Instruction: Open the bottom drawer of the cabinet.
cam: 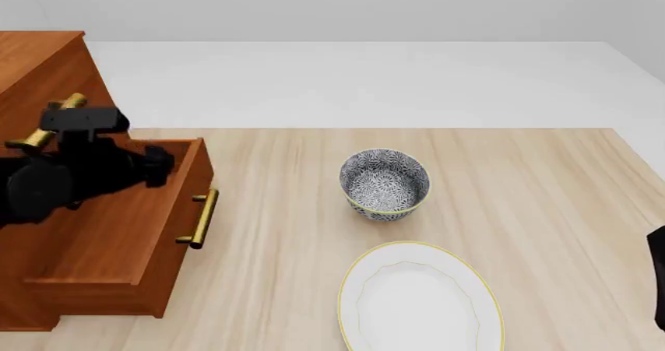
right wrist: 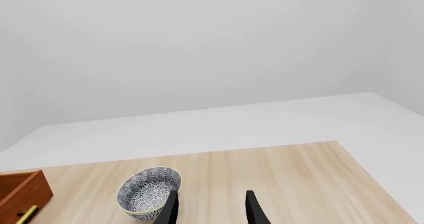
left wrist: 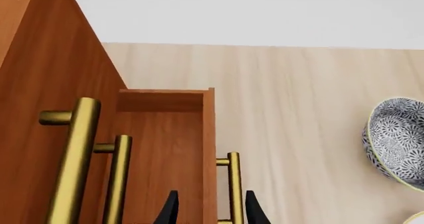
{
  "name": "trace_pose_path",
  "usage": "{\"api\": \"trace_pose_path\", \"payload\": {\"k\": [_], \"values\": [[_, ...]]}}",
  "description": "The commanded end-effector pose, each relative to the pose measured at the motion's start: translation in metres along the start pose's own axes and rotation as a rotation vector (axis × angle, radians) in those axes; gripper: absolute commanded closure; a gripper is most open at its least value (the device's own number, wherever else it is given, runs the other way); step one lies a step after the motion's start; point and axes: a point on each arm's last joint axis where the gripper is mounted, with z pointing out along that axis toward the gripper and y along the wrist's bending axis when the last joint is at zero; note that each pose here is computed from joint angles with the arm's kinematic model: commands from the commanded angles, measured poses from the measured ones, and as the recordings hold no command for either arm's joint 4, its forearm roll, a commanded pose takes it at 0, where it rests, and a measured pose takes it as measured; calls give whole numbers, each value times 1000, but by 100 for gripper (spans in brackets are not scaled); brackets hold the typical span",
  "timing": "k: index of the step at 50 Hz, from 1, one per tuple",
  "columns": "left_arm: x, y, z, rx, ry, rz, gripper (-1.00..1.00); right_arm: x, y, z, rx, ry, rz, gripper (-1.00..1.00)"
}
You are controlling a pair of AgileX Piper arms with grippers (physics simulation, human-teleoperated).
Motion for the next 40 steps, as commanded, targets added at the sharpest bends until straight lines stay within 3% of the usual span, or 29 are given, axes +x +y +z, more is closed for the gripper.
{"api": "trace_pose_path", "payload": {"k": [1, 40], "values": [[12, 7, 19, -22, 38, -36, -100, -1, 0, -1, 0, 2, 2, -100], [49, 6, 57, -18, 124, -33, -100, -3, 0, -1, 3, 1, 7, -100]]}}
